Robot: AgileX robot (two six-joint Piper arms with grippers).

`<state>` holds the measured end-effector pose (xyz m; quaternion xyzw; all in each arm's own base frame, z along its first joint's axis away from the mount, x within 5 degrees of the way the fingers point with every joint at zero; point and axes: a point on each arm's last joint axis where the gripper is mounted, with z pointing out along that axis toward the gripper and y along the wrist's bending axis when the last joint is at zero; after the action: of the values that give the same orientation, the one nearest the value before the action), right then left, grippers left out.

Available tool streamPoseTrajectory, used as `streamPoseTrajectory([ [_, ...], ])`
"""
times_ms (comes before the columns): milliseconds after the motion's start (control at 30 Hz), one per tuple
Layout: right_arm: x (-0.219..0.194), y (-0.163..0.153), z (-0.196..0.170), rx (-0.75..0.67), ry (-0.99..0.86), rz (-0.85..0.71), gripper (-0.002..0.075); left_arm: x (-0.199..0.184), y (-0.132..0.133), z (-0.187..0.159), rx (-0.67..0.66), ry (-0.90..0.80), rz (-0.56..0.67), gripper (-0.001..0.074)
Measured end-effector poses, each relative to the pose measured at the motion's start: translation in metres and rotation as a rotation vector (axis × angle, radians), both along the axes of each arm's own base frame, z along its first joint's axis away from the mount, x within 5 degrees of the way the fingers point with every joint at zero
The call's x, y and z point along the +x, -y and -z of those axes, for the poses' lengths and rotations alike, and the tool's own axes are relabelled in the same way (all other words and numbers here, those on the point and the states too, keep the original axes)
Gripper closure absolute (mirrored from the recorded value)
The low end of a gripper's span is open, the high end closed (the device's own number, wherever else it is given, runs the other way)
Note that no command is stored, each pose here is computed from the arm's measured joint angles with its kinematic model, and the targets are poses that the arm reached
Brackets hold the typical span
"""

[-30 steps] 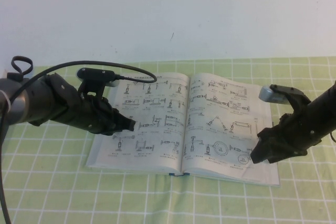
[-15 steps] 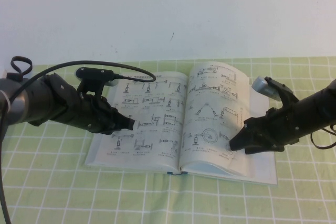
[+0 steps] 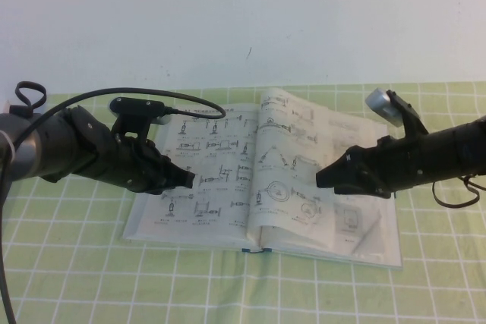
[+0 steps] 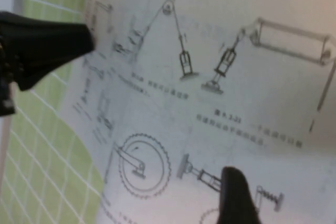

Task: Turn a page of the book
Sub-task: Open the closed book

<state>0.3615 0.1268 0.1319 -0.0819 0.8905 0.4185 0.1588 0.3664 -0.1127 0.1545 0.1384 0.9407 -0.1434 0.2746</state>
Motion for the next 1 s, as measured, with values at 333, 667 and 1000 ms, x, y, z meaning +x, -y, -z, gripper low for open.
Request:
streamPoseTrajectory([
  [333,0.012,-0.008,-0.02,0.164,0.113,0.027,0.0331,0.0,0.002,0.0,-0.049,-0.011,-0.029,0.0738],
  [667,0.007,-0.002,-0.017,-0.011,0.076,-0.158,0.0331,0.0,0.004,0.0,-0.052,-0.013,-0.006,0.0738],
  [1000,-0.005,0.023,-0.027,-0.374,-0.121,-0.354,0.0331,0.0,0.004,0.0,-0.051,-0.007,-0.004,0.0738],
])
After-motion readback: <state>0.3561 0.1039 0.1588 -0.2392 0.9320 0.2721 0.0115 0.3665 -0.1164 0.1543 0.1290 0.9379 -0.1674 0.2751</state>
